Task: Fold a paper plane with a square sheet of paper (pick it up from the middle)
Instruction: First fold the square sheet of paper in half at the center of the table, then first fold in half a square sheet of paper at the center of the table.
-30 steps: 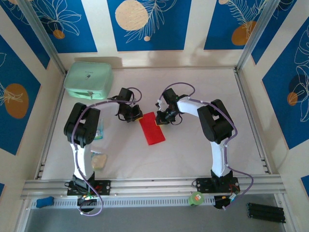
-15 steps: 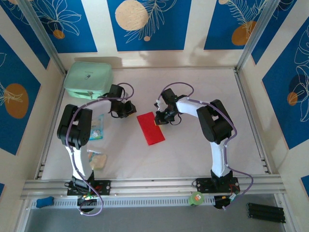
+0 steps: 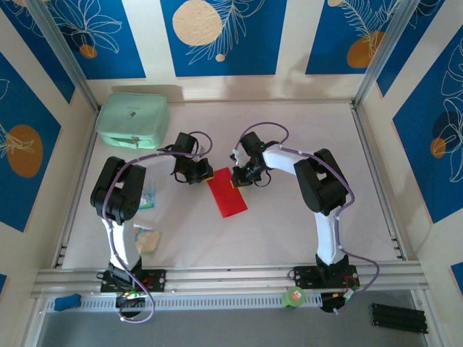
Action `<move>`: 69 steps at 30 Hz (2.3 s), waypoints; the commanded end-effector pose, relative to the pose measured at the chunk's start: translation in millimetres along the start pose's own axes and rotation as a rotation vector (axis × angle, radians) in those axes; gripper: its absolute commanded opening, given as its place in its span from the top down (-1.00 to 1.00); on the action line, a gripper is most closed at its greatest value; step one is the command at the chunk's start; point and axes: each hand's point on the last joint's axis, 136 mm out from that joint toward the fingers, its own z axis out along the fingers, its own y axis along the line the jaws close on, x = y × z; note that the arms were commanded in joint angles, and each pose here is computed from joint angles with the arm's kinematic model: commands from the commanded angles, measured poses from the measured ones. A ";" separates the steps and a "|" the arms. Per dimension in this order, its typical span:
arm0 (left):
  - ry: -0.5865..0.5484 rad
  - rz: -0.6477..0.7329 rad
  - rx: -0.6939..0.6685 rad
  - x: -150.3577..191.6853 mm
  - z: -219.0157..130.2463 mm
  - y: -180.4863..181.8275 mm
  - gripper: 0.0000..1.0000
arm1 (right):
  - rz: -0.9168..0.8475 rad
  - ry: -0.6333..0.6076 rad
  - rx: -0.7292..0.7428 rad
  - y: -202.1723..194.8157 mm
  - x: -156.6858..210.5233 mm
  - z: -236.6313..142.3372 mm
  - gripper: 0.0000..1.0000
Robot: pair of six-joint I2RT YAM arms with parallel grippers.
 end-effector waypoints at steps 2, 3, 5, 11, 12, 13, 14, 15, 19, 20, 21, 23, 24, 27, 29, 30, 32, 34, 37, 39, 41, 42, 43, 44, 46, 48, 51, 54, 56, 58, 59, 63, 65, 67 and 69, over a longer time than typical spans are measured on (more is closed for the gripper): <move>0.042 -0.056 -0.080 10.3 9.9 24.1 0.84 | 0.050 0.093 -0.028 12.1 21.3 -2.2 0.84; 0.045 -0.064 -0.092 11.6 11.3 27.3 0.86 | 0.056 0.058 -0.049 21.6 13.0 -11.6 0.81; 0.046 -0.080 -0.100 13.3 12.8 30.7 0.86 | 0.084 -0.007 -0.084 37.9 -0.7 -28.6 0.74; 0.036 -0.119 -0.100 16.5 13.9 34.2 0.88 | 0.244 -0.050 -0.189 75.6 -3.6 -36.9 0.60; 0.033 -0.124 -0.101 16.6 13.8 34.3 0.88 | 0.269 -0.036 -0.206 80.7 0.4 -31.8 0.63; 0.034 -0.130 -0.101 17.0 14.2 35.3 0.88 | 0.285 -0.027 -0.221 84.7 3.3 -27.5 0.67; 0.033 -0.135 -0.100 17.4 14.5 35.7 0.87 | 0.298 -0.015 -0.233 88.6 6.4 -21.2 0.73; 0.034 -0.142 -0.103 18.2 15.1 37.0 0.88 | 0.305 -0.005 -0.237 92.2 9.1 -15.3 0.78; 0.030 -0.157 -0.111 19.7 15.8 40.2 0.89 | 0.315 0.027 -0.228 95.9 14.2 3.8 0.89; 0.027 -0.160 -0.111 19.9 15.7 40.7 0.90 | 0.320 0.036 -0.222 94.5 15.8 8.6 0.91; 0.026 -0.163 -0.109 20.2 15.6 40.4 0.90 | 0.326 0.038 -0.220 92.9 16.0 11.8 0.92; 0.023 -0.168 -0.106 20.6 15.5 40.8 0.90 | 0.333 0.041 -0.219 90.4 16.7 16.9 0.94; 0.022 -0.170 -0.103 20.7 15.3 40.4 0.90 | 0.334 0.039 -0.218 89.1 16.1 18.7 0.94; 0.023 -0.179 -0.101 22.2 16.2 41.1 0.90 | 0.337 0.045 -0.217 86.9 15.5 24.3 0.95; 0.022 -0.182 -0.100 22.7 16.7 41.7 0.90 | 0.339 0.055 -0.217 85.9 15.9 28.9 0.95; 0.022 -0.185 -0.100 22.6 16.7 42.0 0.91 | 0.339 0.057 -0.217 85.4 15.5 30.1 0.96; 0.022 -0.187 -0.103 23.3 17.1 42.7 0.90 | 0.337 0.066 -0.210 84.4 16.4 33.1 0.96; 0.023 -0.189 -0.107 23.6 17.4 44.2 0.90 | 0.337 0.078 -0.199 81.6 19.3 35.6 0.96; 0.022 -0.191 -0.114 23.9 17.9 46.0 0.90 | 0.339 0.100 -0.169 75.9 26.9 38.8 0.95; 0.023 -0.192 -0.123 24.3 18.4 48.0 0.90 | 0.337 0.107 -0.151 72.0 31.6 38.8 0.96; 0.026 -0.191 -0.135 25.4 18.9 50.7 0.90 | 0.335 0.119 -0.140 69.6 37.6 38.3 0.96; 0.023 -0.189 -0.142 24.6 18.8 51.9 0.90 | 0.331 0.123 -0.139 69.5 39.6 37.3 0.96; 0.024 -0.187 -0.145 24.8 18.8 52.8 0.90 | 0.329 0.131 -0.139 69.0 42.6 37.0 0.96; 0.024 -0.188 -0.149 24.5 19.2 53.8 0.90 | 0.323 0.136 -0.140 69.7 44.8 35.4 0.96; 0.028 -0.185 -0.155 24.9 20.1 54.9 0.91 | 0.309 0.153 -0.149 72.4 51.1 33.5 0.95; 0.028 -0.183 -0.157 24.4 20.7 55.7 0.91 | 0.298 0.168 -0.153 74.5 56.7 31.0 0.95; 0.030 -0.181 -0.161 24.0 21.4 57.2 0.91 | 0.286 0.186 -0.156 78.7 66.8 27.5 0.95; 0.032 -0.175 -0.163 24.1 22.1 57.5 0.91 | 0.291 0.202 -0.142 78.4 78.7 25.5 0.95; 0.034 -0.171 -0.164 24.2 22.0 57.4 0.91 | 0.297 0.212 -0.132 75.9 87.2 24.6 0.95; 0.035 -0.169 -0.162 24.1 21.9 57.1 0.91 | 0.302 0.219 -0.123 72.8 94.4 23.4 0.95; 0.037 -0.168 -0.162 24.1 22.1 57.1 0.91 | 0.302 0.219 -0.121 72.0 97.4 22.0 0.95; 0.039 -0.159 -0.163 23.0 22.0 56.2 0.91 | 0.298 0.231 -0.125 70.4 112.0 16.8 0.95; 0.042 -0.155 -0.160 22.5 22.1 54.8 0.91 | 0.292 0.242 -0.126 68.4 121.7 14.3 0.95; 0.047 -0.151 -0.150 22.3 22.7 52.4 0.91 | 0.285 0.253 -0.130 67.7 129.6 12.4 0.95; 0.049 -0.145 -0.143 21.1 23.0 50.7 0.91 | 0.273 0.255 -0.136 69.0 132.2 9.1 0.95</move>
